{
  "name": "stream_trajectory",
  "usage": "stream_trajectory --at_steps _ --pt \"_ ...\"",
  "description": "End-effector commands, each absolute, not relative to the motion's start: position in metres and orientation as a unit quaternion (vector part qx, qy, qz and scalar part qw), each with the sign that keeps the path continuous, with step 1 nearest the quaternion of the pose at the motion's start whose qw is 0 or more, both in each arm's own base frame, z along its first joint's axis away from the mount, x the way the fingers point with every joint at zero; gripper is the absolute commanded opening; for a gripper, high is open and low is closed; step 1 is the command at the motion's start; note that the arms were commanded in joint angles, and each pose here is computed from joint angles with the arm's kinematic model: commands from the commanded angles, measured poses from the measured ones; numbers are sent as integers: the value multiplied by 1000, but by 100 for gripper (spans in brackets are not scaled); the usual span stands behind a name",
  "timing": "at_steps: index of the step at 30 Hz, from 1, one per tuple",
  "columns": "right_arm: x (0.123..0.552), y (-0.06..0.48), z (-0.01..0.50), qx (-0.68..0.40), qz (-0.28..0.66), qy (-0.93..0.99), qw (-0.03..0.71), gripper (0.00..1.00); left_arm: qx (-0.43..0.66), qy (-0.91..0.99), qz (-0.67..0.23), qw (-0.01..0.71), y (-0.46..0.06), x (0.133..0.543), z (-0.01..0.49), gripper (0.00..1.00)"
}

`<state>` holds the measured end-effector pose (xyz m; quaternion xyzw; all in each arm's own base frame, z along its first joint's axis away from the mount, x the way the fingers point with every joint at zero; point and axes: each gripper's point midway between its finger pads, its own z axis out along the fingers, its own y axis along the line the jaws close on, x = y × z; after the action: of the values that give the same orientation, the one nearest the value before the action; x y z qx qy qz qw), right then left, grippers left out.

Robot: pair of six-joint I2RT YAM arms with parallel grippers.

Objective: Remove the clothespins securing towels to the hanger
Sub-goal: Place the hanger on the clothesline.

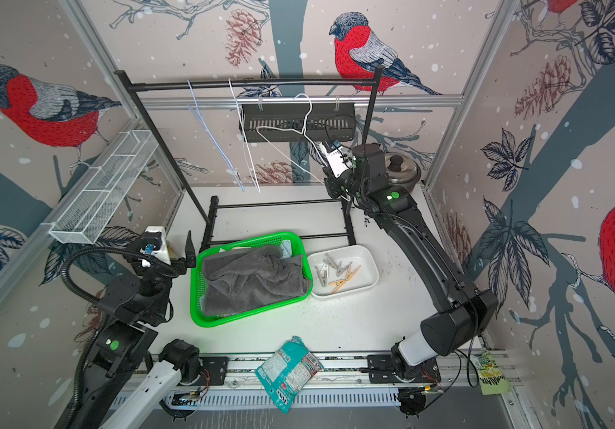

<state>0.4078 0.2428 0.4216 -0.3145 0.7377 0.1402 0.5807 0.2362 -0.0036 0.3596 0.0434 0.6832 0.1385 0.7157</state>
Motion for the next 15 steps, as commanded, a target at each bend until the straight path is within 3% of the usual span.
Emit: stream_trajectory --at_steps 1,15 --pt "417 247 437 -309 143 728 594 1 38 676 145 722 -1 235 366 97" --pt "461 263 451 -295 145 731 598 1 44 675 152 721 0 233 369 98"
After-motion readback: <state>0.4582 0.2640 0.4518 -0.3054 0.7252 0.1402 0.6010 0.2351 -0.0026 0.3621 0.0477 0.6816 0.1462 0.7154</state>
